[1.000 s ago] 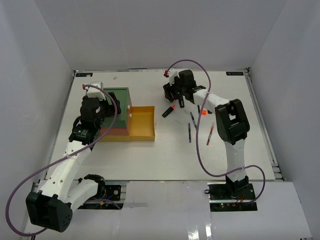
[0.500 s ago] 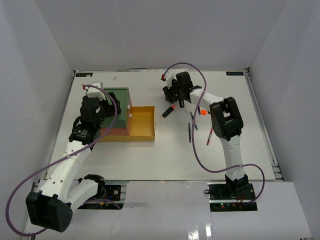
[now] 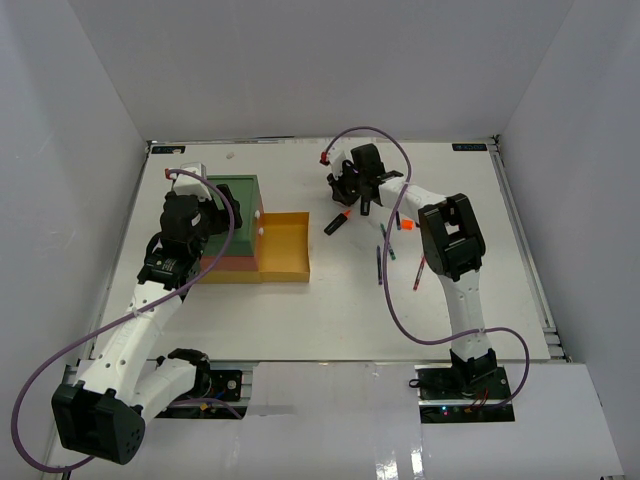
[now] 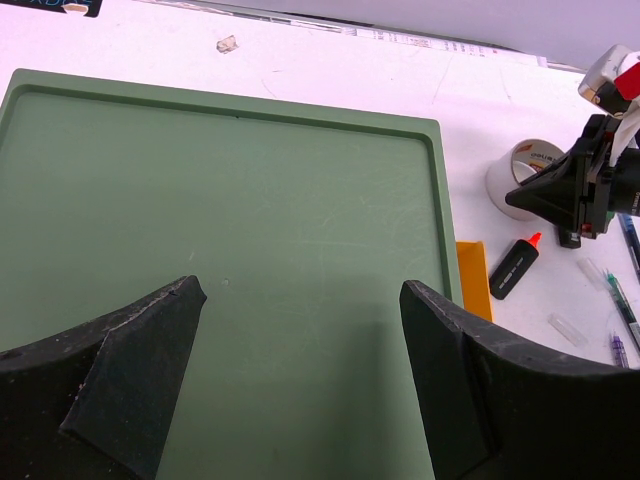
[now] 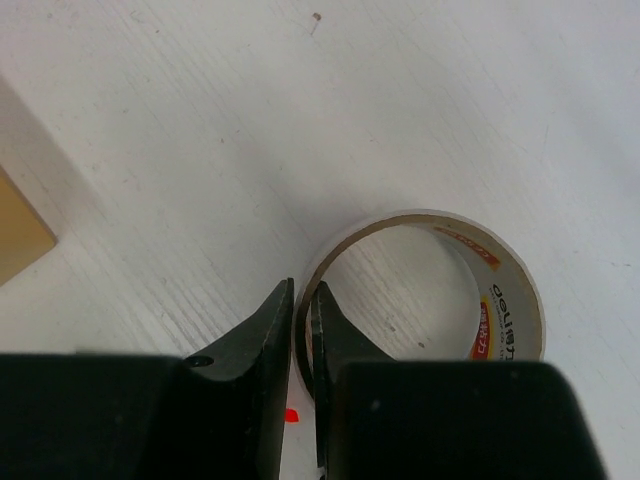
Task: Sort the stationery into containers
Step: Pick up the stationery from the center of the board, then place the stationery in the drawer.
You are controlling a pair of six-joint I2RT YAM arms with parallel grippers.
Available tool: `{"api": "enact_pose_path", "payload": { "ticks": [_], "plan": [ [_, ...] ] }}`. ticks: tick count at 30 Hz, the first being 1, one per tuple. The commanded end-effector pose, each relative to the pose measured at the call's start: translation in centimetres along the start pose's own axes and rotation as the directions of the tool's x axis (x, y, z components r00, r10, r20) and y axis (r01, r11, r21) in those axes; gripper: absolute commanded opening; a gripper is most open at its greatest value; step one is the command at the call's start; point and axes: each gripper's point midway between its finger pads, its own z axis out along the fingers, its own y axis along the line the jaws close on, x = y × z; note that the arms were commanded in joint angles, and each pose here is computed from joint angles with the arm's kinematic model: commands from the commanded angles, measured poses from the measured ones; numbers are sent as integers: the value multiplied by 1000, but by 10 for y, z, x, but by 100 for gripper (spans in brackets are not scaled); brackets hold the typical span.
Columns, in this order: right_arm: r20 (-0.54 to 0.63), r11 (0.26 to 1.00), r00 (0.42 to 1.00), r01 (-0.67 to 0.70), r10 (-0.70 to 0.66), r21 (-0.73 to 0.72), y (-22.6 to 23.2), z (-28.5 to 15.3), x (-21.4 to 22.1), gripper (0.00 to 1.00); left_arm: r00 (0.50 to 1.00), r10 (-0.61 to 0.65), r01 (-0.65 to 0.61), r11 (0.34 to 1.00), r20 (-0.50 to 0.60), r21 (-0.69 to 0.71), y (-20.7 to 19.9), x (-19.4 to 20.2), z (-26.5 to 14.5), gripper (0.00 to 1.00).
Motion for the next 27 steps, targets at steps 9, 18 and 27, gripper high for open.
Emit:
{"api": "enact_pose_path", "payload": {
  "ticks": [9,18,27],
  "plan": [
    [181,979,971,179,-159,-97,74,-74,-98,8,998,-6,5,1000,-70,-3,2,18,-3,91],
    [255,934,945,267,-205,-238,192,-82,-115,8,997,-13,13,1000,-71,-3,2,19,-4,91],
    [222,922,964,215,-147,-321,235,-64,-98,8,998,-15,15,1000,-66,-1,1,17,-5,91]
  ]
}}
